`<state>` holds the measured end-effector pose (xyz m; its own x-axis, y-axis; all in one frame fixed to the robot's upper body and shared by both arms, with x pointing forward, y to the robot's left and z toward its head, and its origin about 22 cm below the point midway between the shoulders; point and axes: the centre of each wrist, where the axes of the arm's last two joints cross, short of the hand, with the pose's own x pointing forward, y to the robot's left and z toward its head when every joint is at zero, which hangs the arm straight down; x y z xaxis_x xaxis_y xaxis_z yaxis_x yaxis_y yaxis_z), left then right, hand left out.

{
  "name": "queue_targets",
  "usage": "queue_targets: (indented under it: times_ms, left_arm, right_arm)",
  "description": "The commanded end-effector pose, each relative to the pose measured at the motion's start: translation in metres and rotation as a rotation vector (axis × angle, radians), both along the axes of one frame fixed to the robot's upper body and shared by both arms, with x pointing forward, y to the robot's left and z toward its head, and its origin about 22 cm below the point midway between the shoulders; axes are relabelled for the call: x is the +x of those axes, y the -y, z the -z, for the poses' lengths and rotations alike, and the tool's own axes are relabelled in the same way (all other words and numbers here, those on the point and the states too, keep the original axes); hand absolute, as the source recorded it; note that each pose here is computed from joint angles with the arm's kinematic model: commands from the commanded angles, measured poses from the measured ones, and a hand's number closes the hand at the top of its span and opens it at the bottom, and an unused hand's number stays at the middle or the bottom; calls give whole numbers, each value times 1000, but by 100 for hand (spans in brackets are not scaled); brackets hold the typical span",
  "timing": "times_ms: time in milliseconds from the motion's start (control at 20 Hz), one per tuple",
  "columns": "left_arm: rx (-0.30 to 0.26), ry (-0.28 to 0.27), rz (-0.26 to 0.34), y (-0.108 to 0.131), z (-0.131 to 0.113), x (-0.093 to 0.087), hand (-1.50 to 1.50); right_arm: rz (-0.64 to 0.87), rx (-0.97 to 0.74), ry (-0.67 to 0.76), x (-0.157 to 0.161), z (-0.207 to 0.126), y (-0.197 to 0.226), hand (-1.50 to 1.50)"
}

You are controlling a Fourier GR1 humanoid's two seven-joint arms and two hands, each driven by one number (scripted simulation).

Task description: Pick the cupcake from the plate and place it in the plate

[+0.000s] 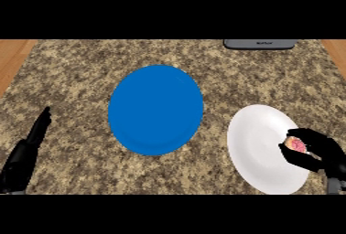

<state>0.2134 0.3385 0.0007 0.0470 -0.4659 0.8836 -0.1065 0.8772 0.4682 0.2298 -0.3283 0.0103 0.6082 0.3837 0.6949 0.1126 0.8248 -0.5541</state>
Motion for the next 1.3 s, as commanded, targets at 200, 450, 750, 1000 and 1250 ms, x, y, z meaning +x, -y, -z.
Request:
queue_targets:
  times_ms: [200,450,750,1000,1250]
  left_arm:
    - [-4,-8,-11,-13,23,-6,0]
    - [-5,22,76,21,-2,13,0]
    - [7,24,80,12,0,23,0]
    - [-5,14,39,19,11,22,0]
    - [6,-2,25,20,18,8,0]
  right_arm:
    - [-4,-42,29,8,11,1,150]
    - [-428,-392,29,61,-35,14,150]
    - [-701,-677,116,107,-64,9,150]
    - [-655,-695,374,148,-89,9,150]
    - [-663,-700,637,157,-124,-1,150]
